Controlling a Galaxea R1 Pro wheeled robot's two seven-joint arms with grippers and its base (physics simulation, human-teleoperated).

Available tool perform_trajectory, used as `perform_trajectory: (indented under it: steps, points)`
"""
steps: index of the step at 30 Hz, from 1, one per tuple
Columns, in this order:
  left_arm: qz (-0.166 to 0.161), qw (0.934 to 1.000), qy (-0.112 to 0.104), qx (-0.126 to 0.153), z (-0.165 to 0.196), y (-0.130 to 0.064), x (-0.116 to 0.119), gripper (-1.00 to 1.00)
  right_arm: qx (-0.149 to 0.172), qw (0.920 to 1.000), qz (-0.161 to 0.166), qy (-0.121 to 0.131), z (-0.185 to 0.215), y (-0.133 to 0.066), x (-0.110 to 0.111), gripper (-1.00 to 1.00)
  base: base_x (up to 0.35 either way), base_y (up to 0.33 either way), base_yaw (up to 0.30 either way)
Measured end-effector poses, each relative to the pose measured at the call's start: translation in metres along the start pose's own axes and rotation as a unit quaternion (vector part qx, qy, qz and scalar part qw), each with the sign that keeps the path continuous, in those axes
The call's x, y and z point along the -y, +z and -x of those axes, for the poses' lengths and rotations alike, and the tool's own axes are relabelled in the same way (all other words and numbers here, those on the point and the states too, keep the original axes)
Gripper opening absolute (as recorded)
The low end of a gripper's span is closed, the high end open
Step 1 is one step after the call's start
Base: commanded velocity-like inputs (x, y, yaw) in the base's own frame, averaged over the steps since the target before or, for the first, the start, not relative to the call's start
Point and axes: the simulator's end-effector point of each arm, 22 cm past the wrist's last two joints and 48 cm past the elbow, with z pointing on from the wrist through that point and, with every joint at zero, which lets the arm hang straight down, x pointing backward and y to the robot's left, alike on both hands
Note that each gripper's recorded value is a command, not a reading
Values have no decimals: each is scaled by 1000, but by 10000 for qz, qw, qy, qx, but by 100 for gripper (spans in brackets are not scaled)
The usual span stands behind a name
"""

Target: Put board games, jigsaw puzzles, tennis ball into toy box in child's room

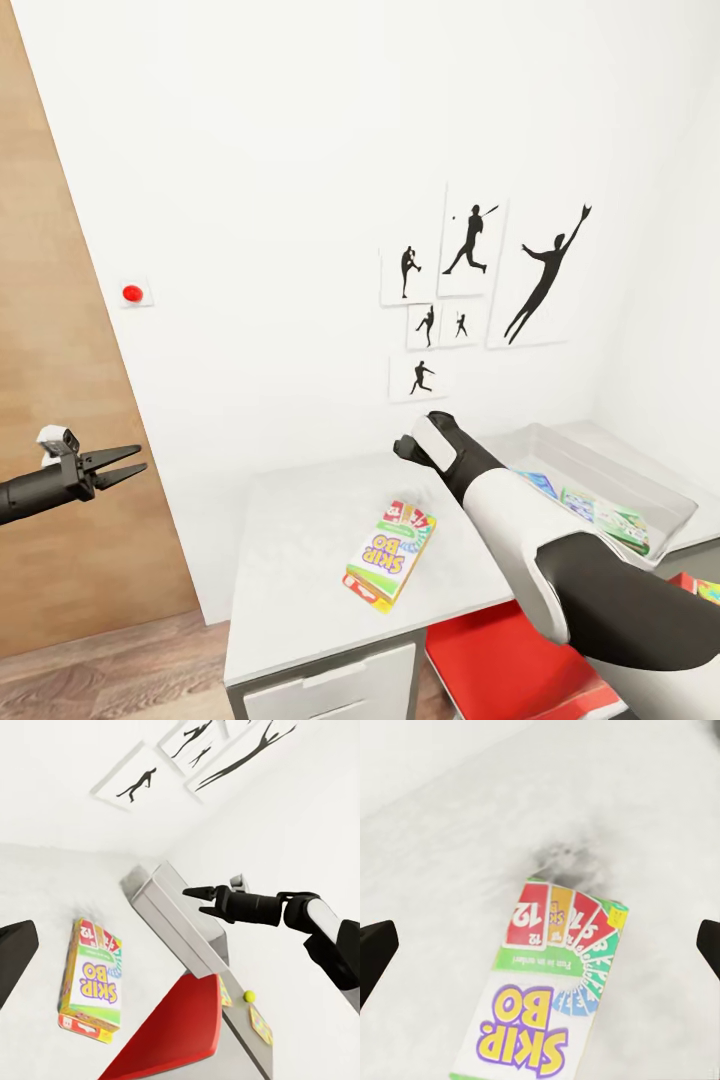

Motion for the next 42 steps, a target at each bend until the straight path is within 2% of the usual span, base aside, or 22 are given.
perform_trajectory:
  steps: [11,42]
  points:
    - [14,10000,-17,-11,-1,1,-3,100,156,9998,-20,99,5,4,1,100,56,71,0]
    - [131,9996,-214,-124,-12,8,-28,100,-111,9998,-131,101,-20,35,9,100,3,2,0]
